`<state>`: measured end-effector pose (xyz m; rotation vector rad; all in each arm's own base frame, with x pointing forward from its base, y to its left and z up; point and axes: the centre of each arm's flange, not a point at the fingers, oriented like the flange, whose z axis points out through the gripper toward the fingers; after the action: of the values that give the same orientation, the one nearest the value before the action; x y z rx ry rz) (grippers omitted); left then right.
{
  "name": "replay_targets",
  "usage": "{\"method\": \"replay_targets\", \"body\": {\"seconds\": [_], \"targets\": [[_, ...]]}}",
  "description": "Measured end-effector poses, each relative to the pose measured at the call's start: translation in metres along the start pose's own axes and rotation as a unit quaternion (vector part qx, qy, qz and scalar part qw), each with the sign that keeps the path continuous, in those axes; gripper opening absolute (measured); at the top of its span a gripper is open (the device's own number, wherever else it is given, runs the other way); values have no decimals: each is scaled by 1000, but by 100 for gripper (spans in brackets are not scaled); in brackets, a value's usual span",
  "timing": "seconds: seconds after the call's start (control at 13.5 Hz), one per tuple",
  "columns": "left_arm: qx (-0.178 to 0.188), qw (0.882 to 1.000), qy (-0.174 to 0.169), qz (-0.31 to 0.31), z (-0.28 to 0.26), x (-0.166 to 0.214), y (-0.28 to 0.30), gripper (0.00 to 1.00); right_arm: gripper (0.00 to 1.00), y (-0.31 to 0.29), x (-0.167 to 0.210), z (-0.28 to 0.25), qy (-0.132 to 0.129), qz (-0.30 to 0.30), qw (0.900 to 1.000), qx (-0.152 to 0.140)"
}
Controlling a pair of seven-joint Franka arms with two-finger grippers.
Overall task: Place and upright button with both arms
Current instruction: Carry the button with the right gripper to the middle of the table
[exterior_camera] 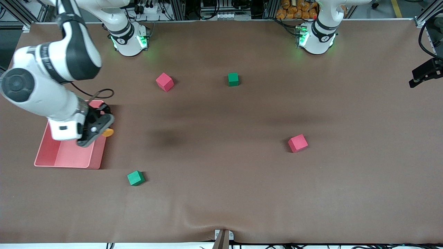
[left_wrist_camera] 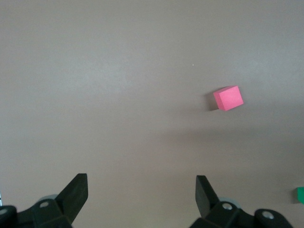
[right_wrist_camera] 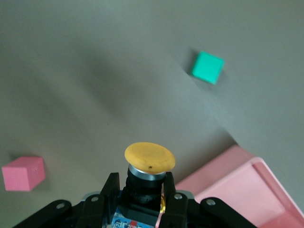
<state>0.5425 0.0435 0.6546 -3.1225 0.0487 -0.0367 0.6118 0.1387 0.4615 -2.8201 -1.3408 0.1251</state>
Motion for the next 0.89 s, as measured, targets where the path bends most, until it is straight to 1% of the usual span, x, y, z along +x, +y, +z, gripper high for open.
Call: {"method": "replay_targets", "body": {"seconds": [0.22, 0.44, 0.67, 0.89], "targets": [[0, 1000, -1, -2, 1, 0, -2, 100, 42, -36, 49, 22, -7, -3, 1000, 7], [0, 1000, -2, -2, 2, 1, -3, 100, 42, -77, 100, 43, 1, 21, 1000, 4], [0, 1000, -5, 4, 5, 2, -2, 100, 42, -139, 158, 69, 21, 84, 996, 1], [0, 1000, -6, 13, 6, 2, -3, 100, 42, -184, 197, 105, 28, 157, 987, 7]]}}
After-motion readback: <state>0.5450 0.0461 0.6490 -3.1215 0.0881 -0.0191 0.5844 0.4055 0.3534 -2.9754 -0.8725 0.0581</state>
